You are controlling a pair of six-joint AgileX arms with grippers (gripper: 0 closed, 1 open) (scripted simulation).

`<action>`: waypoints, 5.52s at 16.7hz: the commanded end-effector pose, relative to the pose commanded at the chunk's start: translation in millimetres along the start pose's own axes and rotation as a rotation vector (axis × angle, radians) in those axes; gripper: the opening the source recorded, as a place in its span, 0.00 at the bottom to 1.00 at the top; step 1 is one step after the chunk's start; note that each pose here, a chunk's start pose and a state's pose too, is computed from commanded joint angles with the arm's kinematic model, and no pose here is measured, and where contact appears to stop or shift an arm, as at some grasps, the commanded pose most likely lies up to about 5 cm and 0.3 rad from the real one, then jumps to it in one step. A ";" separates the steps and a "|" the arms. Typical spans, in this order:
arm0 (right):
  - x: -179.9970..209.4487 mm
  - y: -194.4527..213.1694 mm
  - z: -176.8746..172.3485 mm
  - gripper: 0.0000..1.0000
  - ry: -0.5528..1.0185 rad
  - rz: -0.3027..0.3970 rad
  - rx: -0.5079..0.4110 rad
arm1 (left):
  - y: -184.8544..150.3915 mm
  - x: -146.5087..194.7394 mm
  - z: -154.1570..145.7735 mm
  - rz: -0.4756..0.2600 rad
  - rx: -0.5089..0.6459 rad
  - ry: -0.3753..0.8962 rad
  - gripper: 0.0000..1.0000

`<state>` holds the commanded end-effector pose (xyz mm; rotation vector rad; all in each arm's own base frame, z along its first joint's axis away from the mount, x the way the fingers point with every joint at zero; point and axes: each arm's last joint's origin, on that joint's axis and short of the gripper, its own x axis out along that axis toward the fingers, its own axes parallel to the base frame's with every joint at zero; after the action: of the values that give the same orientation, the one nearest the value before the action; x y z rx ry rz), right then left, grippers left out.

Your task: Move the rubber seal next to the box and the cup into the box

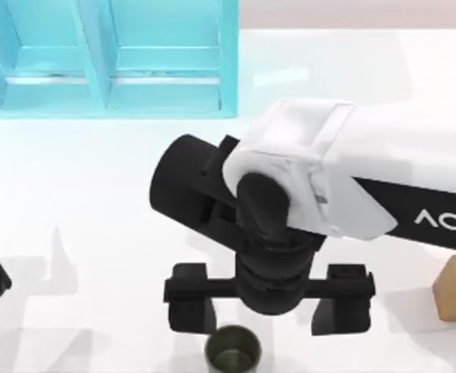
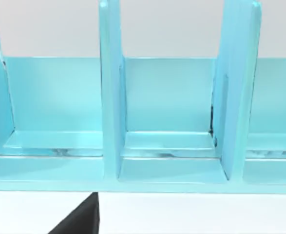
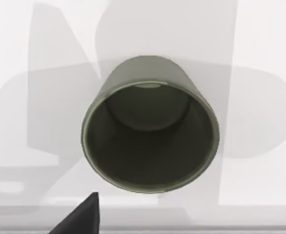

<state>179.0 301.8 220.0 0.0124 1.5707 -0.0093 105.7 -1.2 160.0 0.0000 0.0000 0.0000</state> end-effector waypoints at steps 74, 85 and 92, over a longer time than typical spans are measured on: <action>-15.6 -454.1 52.7 0.00 -0.031 -0.067 -0.006 | 0.0 0.0 0.0 0.000 0.000 0.000 1.00; -4.0 -469.0 41.2 0.00 -0.034 -0.069 -0.006 | 0.0 0.0 0.0 0.000 0.000 0.000 1.00; 46.3 -464.4 41.6 0.00 -0.038 -0.073 -0.006 | 0.0 0.0 0.0 0.000 0.000 0.000 1.00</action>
<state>214.2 -163.1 172.7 -0.0498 1.5325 -0.0615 105.7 -1.2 160.0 0.0000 0.0000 0.0000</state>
